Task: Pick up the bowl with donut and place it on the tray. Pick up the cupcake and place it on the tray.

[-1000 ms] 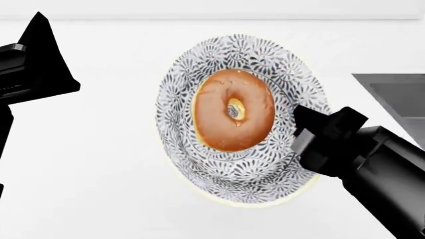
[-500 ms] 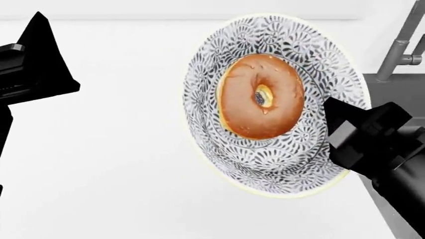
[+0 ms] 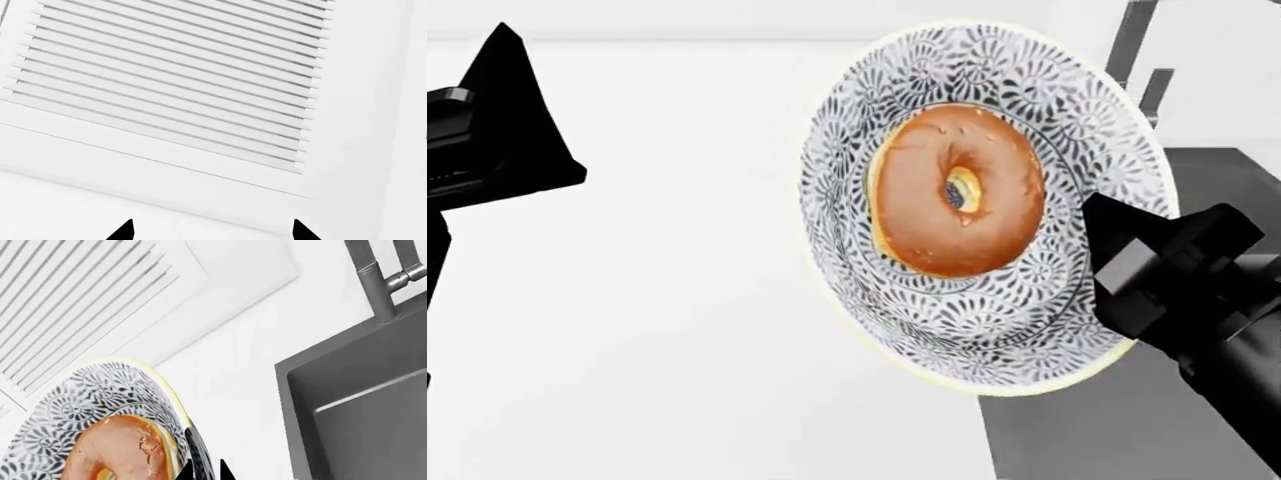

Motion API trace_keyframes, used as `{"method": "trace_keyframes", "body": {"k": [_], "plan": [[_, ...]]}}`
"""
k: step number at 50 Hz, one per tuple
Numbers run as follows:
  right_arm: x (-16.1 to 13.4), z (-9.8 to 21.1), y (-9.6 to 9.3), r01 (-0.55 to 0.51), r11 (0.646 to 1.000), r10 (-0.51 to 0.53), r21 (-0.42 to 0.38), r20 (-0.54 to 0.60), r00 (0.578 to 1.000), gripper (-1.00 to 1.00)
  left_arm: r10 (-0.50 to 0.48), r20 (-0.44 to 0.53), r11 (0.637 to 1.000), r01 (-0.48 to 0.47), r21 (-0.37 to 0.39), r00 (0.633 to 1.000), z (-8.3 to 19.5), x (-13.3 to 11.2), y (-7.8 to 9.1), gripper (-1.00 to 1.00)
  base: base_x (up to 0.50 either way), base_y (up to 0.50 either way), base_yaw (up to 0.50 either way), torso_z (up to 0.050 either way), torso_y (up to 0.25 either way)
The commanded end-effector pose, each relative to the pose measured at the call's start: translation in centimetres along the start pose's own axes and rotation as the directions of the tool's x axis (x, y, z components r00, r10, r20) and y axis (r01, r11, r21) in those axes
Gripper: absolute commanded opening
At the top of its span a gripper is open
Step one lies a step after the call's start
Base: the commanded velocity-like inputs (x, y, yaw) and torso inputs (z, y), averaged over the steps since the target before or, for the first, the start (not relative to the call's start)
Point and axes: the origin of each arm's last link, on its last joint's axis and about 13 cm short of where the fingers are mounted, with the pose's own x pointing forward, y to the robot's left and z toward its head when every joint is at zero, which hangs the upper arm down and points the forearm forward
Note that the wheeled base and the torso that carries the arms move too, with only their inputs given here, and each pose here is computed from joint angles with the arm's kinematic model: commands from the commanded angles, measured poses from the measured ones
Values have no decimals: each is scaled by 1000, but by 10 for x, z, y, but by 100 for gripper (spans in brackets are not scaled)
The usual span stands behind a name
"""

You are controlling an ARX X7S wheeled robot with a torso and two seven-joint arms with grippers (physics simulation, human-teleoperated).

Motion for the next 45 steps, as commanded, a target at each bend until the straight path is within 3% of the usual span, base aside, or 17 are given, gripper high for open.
{"method": "trace_keyframes", "body": {"k": [1, 45], "plan": [[0, 2, 0, -10, 1000, 9, 15, 16, 1000, -100, 1, 0, 1000, -1, -2, 1000, 1, 1, 0, 100, -1, -500, 0, 0, 0], [0, 3, 2, -30, 999, 30, 18, 22, 999, -100, -1, 4, 1000, 1, -1, 1000, 1, 0, 0, 100, -1, -500, 0, 0, 0]]}}
